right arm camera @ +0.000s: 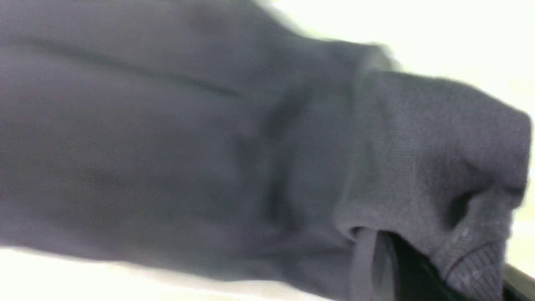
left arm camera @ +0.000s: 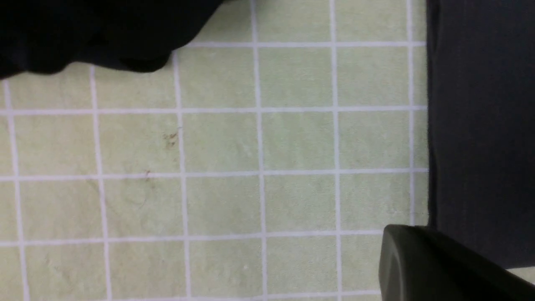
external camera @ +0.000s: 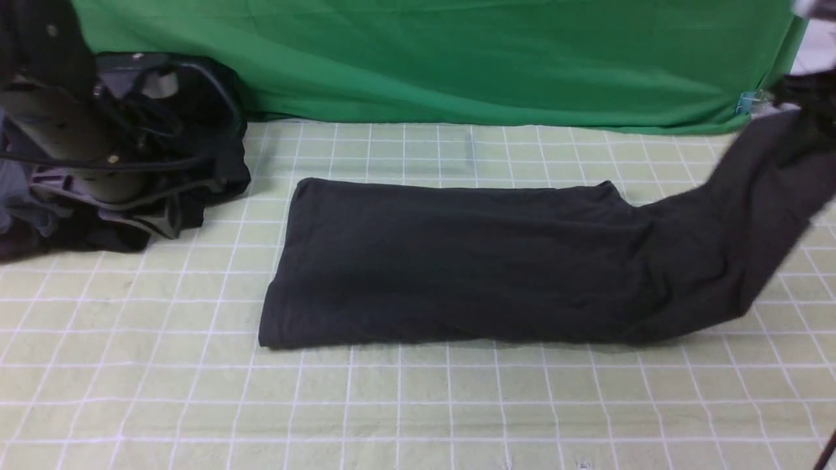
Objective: Fold a long-sleeved shirt over a green coffee tablecloth.
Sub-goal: 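Fold the right end of the dark garment over onto its left end with the right gripper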
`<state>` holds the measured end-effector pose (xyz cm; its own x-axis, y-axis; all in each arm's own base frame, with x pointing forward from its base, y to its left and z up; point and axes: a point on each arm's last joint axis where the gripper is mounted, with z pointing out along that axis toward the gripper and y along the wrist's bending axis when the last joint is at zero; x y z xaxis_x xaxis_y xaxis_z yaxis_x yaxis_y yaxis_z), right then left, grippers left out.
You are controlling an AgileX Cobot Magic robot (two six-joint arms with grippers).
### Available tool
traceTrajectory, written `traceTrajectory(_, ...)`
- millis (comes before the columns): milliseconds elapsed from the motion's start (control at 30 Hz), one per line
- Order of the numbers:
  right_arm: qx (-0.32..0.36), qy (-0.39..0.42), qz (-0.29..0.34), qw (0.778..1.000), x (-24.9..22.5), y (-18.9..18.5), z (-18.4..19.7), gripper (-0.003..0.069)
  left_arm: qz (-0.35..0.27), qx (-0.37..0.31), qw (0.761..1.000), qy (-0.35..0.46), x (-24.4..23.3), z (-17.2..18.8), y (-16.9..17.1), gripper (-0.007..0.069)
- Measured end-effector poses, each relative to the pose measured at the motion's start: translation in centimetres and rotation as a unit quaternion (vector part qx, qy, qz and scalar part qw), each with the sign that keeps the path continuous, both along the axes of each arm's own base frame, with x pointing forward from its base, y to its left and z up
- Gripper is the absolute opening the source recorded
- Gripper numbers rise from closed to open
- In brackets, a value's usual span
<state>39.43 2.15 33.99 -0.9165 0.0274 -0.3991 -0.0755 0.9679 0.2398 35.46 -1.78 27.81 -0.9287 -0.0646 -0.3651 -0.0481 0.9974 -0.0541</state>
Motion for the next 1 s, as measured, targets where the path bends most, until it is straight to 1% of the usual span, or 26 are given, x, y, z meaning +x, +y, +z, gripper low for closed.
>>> traceTrajectory(100, 0.035, -0.022, 0.061, 0.997, -0.4, 5.3, 1.2, 0.005, 0.019, -0.012, 1.0, 0.011, -0.1, -0.1, 1.0, -0.0004)
traceTrajectory(200, 0.065, -0.049, 0.103, 0.991, -1.0, 10.0, 1.7, 0.005, 0.027, -0.02, 0.999, 0.013, -0.2, -0.1, 1.3, -0.0004)
traceTrajectory(233, 0.082, -0.059, 0.12, 0.988, -1.5, 12.5, 1.9, 0.005, 0.027, -0.023, 0.999, 0.013, -0.2, -0.1, 1.3, -0.0004)
traceTrajectory(267, 0.086, -0.063, 0.124, 0.987, -1.6, 13.1, 1.9, 0.005, 0.028, -0.023, 0.999, 0.013, -0.2, -0.1, 1.3, -0.0004)
traceTrajectory(367, 0.113, -0.085, 0.147, 0.979, -2.2, 17.5, 1.5, 0.005, 0.028, -0.029, 0.999, 0.013, -0.2, -0.1, 1.2, -0.0004)
traceTrajectory(400, 0.12, -0.084, 0.15, 0.978, -2.3, 18.7, 1.1, 0.005, 0.027, -0.03, 0.999, 0.013, -0.2, -0.1, 1.2, -0.0004)
traceTrajectory(467, 0.138, -0.08, 0.169, 0.973, -2.7, 22.4, -0.4, 0.005, 0.027, -0.032, 0.999, 0.011, -0.1, 0.0, 1.1, -0.0004)
traceTrajectory(600, 0.163, -0.064, 0.181, 0.968, -2.6, 26.7, -3.5, 0.005, 0.027, -0.032, 0.999, 0.01, -0.1, -0.1, 1.1, -0.0004)
traceTrajectory(633, 0.164, -0.06, 0.181, 0.968, -2.5, 27.1, -4.1, 0.005, 0.027, -0.032, 0.999, 0.01, -0.1, -0.1, 1.1, -0.0004)
traceTrajectory(667, 0.171, -0.056, 0.184, 0.966, -2.4, 28.6, -5.3, 0.005, 0.025, -0.032, 0.999, 0.01, -0.1, -0.1, 1.1, -0.0004)
traceTrajectory(767, 0.177, -0.047, 0.181, 0.966, -1.9, 30.7, -8.0, 0.005, 0.021, -0.031, 0.999, 0.01, -0.1, -0.1, 1.1, -0.0004)
traceTrajectory(800, 0.179, -0.048, 0.18, 0.966, -1.9, 30.8, -8.2, 0.005, 0.02, -0.031, 0.999, 0.01, -0.1, -0.1, 1.1, -0.0004)
traceTrajectory(833, 0.186, -0.039, 0.165, 0.968, -1.5, 31.6, -9.6, 0.0053, 0.017, -0.035, 0.999, 0.01, -0.1, -0.1, 1.0, -0.0004)
traceTrajectory(933, 0.196, -0.03, 0.149, 0.969, -1.2, 32.5, -11.2, 0.0079, 0.013, -0.041, 0.999, 0.009, -0.1, -0.1, 0.9, -0.0004)
traceTrajectory(967, 0.204, -0.024, 0.139, 0.969, -1.2, 33.0, -12.1, 0.0137, 0.012, -0.043, 0.999, 0.009, -0.1, 0.0, 0.8, -0.0004)
traceTrajectory(1000, 0.205, -0.024, 0.138, 0.969, -1.1, 33.0, -12.3, 0.0146, 0.012, -0.043, 0.999, 0.009, -0.1, 0.0, 0.9, -0.0004)
